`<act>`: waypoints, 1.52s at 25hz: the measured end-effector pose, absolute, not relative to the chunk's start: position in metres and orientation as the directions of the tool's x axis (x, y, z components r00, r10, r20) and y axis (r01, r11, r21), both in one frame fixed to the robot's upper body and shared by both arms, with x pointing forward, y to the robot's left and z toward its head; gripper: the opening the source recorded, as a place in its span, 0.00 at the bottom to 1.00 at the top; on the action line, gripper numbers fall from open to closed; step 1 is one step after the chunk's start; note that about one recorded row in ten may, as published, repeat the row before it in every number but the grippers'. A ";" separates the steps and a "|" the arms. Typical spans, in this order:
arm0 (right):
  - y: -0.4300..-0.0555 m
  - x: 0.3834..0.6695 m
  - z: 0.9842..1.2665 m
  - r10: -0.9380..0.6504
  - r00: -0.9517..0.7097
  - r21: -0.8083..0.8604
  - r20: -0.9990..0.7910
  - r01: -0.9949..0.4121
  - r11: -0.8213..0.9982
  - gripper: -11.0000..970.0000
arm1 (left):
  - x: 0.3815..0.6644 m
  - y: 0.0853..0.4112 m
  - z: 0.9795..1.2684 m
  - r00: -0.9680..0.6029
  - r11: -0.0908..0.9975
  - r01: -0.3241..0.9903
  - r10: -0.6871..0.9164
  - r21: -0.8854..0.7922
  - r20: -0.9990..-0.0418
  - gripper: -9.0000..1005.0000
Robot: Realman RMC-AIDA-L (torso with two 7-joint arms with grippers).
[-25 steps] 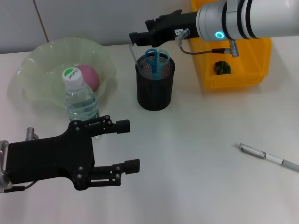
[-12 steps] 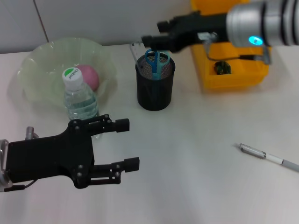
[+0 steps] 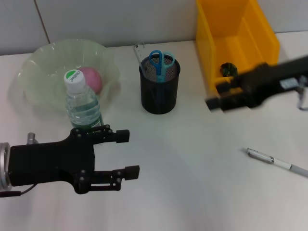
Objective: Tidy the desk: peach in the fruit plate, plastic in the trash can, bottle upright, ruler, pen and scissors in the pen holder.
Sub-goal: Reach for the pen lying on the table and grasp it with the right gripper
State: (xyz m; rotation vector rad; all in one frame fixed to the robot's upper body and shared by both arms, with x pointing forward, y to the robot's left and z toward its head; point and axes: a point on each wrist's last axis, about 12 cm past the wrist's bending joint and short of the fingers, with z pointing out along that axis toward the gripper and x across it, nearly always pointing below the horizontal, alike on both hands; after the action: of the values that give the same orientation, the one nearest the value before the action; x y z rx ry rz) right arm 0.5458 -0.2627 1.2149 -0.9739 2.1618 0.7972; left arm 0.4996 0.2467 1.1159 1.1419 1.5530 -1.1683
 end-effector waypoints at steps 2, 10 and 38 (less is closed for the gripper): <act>-0.277 0.538 1.214 -0.479 -0.578 0.289 -0.661 -0.785 0.548 0.61 | 0.502 0.251 1.114 -0.215 0.175 0.968 0.190 -0.182 -0.958 0.80; -0.286 0.530 1.207 -0.617 -0.664 0.294 -0.422 -0.744 0.600 0.61 | 0.506 0.262 1.115 -0.206 0.216 0.966 0.297 -0.144 -0.932 0.80; -0.290 0.549 1.158 -0.818 -0.557 0.035 -0.144 -0.829 0.558 0.61 | 0.509 0.265 1.118 -0.253 0.259 0.948 0.270 -0.184 -0.929 0.80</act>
State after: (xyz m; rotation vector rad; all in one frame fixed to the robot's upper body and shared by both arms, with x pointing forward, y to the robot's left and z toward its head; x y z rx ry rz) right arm 0.5486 -0.2895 1.1577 -1.4186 2.6732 0.1495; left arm 0.5089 0.2651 1.1183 1.1308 1.7020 -1.0314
